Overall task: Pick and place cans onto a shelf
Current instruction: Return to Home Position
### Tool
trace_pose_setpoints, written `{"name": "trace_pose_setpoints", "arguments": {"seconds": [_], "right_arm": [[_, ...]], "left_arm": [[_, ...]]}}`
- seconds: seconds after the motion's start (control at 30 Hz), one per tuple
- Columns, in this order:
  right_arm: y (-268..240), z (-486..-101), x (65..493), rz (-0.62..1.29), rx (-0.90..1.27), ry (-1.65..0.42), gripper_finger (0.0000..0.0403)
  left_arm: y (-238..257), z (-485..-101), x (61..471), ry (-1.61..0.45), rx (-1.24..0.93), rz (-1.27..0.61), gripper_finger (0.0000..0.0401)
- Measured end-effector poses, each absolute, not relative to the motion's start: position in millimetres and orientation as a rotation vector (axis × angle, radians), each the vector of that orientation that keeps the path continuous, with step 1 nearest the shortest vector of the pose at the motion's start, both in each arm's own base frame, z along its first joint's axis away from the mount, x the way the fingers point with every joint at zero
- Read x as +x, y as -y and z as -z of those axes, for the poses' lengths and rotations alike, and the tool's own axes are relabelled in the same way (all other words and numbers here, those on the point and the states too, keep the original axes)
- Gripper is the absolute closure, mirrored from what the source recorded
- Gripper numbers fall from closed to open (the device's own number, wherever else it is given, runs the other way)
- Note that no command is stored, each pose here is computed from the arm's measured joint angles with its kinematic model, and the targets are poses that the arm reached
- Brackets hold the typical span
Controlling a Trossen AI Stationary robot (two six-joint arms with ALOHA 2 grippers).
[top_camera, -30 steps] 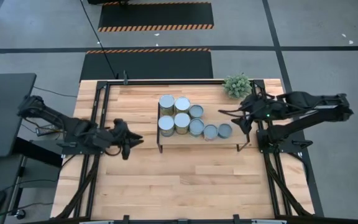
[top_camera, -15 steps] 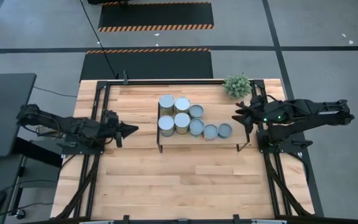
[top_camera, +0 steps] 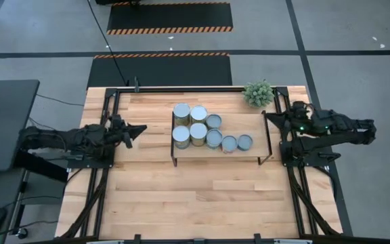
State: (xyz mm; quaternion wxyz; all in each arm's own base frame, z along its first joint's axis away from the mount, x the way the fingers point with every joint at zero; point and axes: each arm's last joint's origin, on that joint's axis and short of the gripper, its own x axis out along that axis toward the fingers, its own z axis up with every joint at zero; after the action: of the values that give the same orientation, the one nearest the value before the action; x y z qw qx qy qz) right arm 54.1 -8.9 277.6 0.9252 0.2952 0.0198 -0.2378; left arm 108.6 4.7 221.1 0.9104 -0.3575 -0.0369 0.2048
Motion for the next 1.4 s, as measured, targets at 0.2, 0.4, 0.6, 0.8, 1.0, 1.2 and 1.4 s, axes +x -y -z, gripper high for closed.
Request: {"name": "trace_pose_setpoints", "arguments": {"seconds": [0.2, 0.4, 0.6, 0.8, 1.0, 1.2, 1.4], "right_arm": [[11.6, -258.3, 42.5, 0.495, 0.623, 0.094, 0.0395], [10.6, -246.7, 49.2, 0.501, 0.633, 0.059, 0.0395], [8.3, -232.1, 58.9, 0.463, 0.67, 0.039, 0.0397], [6.3, -217.3, 71.6, 0.426, 0.695, 0.084, 0.04], [4.2, -200.8, 82.5, 0.376, 0.715, 0.124, 0.04], [2.9, -188.3, 90.5, 0.333, 0.698, 0.212, 0.04], [2.4, -182.6, 93.2, 0.313, 0.66, 0.256, 0.04]], "left_arm": [[-12.3, -202.1, 106.2, 0.175, -0.766, -0.424, 0.04], [-15.7, -173.0, 106.1, 0.25, -0.864, -0.415, 0.04], [-16.0, -171.5, 105.8, 0.238, -0.877, -0.422, 0.0401], [-16.1, -169.9, 105.9, 0.227, -0.891, -0.428, 0.0401], [-15.9, -162.6, 105.8, 0.176, -0.96, -0.458, 0.0398], [-16.7, -162.1, 105.4, 0.201, -1.003, -0.488, 0.0383], [-16.8, -162.1, 105.3, 0.204, -1.006, -0.491, 0.0386]]}}
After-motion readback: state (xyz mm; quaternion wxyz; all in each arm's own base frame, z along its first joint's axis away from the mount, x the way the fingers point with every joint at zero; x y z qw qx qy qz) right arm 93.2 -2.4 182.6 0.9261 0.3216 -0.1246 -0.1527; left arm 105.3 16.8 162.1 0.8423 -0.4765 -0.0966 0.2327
